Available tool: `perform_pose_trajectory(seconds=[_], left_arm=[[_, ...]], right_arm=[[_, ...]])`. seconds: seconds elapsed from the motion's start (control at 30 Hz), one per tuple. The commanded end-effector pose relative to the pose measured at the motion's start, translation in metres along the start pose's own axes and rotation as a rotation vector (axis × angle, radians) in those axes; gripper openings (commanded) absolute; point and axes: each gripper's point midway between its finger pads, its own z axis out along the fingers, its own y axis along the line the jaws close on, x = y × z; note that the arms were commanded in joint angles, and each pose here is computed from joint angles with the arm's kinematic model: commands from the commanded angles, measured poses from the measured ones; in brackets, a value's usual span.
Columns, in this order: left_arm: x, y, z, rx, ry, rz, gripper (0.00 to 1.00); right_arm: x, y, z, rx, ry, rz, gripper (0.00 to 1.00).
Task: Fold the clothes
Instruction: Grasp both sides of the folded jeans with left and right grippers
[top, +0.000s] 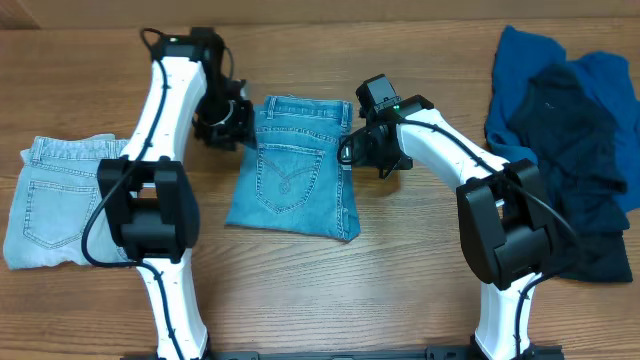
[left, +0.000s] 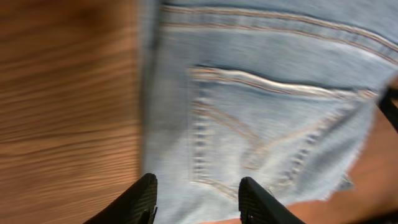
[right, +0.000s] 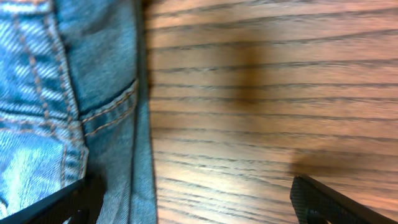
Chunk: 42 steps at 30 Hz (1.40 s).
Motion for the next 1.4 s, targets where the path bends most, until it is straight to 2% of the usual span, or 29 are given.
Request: perform_pose_trajectory(seconds=[0.0, 0.07, 0.2, 0.4, 0.5, 0.67, 0.77, 0.97, 1.17, 1.37], left_arm=[[-0.01, 0.039, -0.016, -0.082, -0.065, -0.103, 0.51], [-0.014, 0.044, -0.018, -0.081, -0.082, -0.101, 0.56], [-0.02, 0.038, -0.014, -0.033, -0.099, 0.002, 0.57], [-0.018, 0.045, 0.013, -0.031, -0.085, 0.003, 0.62], [-0.01, 0.036, 0.036, 0.055, -0.057, 0.046, 0.62], [-0.003, 0.04, 0.059, 0.066, -0.041, 0.044, 0.63], [0.002, 0.031, 0.068, 0.133, -0.036, 0.081, 0.63], [0.016, 0.029, 0.09, 0.182, -0.008, 0.086, 0.66], [0.021, 0.02, 0.095, 0.243, -0.007, 0.117, 0.67], [0.024, 0.019, 0.102, 0.26, -0.009, 0.12, 0.67]], right_arm=[[0.0, 0.014, -0.008, -0.084, 0.007, -0.078, 1.0], [-0.007, 0.014, -0.015, -0.087, -0.007, -0.072, 1.0], [-0.023, 0.018, -0.041, -0.108, -0.052, -0.066, 1.0], [-0.008, 0.04, -0.05, -0.213, -0.002, -0.133, 1.0], [-0.003, 0.039, -0.04, -0.206, 0.026, -0.129, 1.0], [0.017, 0.028, -0.008, -0.183, 0.105, -0.112, 1.0], [0.03, 0.02, 0.013, -0.164, 0.162, -0.099, 1.0], [0.073, -0.003, 0.07, -0.094, 0.365, -0.055, 1.0], [0.076, -0.005, 0.075, -0.09, 0.379, -0.05, 1.0], [0.075, -0.031, 0.076, 0.07, 0.364, -0.012, 0.99]])
